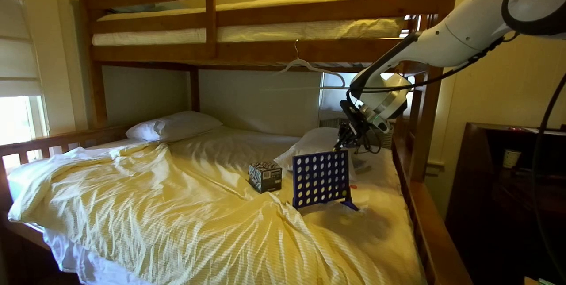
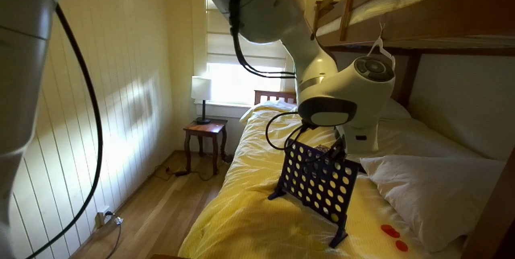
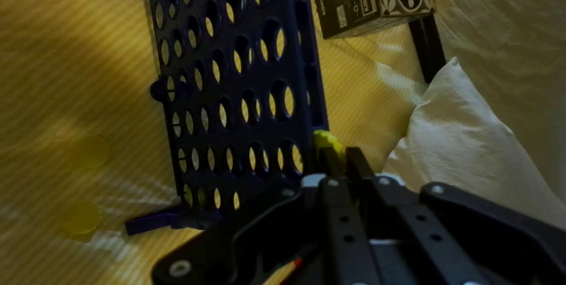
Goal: Put the yellow disc in the blue board
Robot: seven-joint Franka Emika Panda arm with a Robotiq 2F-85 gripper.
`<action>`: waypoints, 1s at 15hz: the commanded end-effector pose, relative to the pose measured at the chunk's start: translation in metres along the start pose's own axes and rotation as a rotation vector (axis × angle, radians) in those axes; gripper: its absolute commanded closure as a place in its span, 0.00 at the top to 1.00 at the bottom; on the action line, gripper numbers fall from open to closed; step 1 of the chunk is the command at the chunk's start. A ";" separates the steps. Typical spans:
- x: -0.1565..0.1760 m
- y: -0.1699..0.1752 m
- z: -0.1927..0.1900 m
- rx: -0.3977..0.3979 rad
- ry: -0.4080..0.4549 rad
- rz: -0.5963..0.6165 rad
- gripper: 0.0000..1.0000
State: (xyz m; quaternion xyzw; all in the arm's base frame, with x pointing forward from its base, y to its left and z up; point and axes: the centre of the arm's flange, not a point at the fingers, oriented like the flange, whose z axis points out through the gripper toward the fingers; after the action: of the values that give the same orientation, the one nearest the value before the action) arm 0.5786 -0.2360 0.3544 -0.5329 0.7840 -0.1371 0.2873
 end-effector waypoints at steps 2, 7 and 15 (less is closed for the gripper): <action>-0.007 0.000 0.005 -0.017 0.014 0.020 0.02; -0.007 -0.001 0.001 -0.012 0.011 0.017 0.48; -0.010 -0.002 -0.021 0.043 -0.027 -0.033 1.00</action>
State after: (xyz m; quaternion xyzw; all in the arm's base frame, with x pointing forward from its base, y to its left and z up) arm 0.5798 -0.2336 0.3657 -0.5368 0.7778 -0.1459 0.2926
